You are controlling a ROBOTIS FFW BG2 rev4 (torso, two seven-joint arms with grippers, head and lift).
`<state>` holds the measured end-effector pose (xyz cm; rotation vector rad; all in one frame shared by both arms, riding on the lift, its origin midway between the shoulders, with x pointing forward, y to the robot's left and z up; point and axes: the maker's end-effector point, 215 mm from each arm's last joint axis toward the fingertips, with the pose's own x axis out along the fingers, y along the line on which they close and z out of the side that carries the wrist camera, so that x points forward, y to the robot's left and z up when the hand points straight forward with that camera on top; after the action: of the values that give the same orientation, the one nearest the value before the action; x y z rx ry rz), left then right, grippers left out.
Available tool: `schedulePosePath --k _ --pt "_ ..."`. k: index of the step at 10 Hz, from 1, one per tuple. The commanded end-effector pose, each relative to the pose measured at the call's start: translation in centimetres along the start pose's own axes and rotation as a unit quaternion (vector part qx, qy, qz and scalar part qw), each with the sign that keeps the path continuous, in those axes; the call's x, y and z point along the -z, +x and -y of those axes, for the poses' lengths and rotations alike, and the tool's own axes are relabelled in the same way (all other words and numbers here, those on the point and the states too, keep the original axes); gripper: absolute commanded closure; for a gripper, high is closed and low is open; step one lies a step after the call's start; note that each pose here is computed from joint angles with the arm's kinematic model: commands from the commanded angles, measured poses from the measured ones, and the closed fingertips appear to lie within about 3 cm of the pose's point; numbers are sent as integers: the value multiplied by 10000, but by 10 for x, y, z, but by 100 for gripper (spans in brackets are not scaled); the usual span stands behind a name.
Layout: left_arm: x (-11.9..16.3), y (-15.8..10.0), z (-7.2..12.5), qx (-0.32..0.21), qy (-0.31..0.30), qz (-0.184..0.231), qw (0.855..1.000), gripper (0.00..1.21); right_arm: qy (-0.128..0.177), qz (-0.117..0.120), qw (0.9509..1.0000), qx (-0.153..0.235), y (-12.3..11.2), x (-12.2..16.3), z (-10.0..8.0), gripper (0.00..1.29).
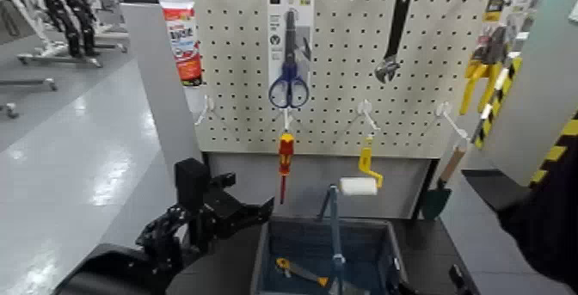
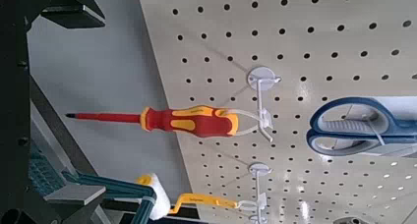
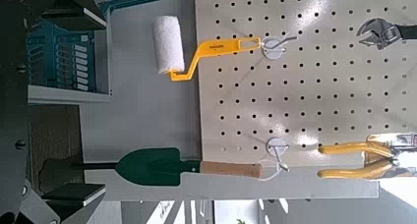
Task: Put the red screwdriver into the crate.
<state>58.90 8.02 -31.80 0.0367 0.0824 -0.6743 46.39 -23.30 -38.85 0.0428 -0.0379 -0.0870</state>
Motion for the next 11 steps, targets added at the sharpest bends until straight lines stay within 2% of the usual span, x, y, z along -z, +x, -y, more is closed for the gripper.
schedulePosePath --k 1,6,11 --pt "-13 21 2 286 206 -52 9994 11 7 0 10000 -15 1 0 -2 13" --pt "-36 47 10 805 517 -150 9953 11 31 11 10000 -32 2 0 -4 13" --pt "-50 67 13 1173 450 -102 9920 12 34 47 10000 -50 3 -3 -6 13"
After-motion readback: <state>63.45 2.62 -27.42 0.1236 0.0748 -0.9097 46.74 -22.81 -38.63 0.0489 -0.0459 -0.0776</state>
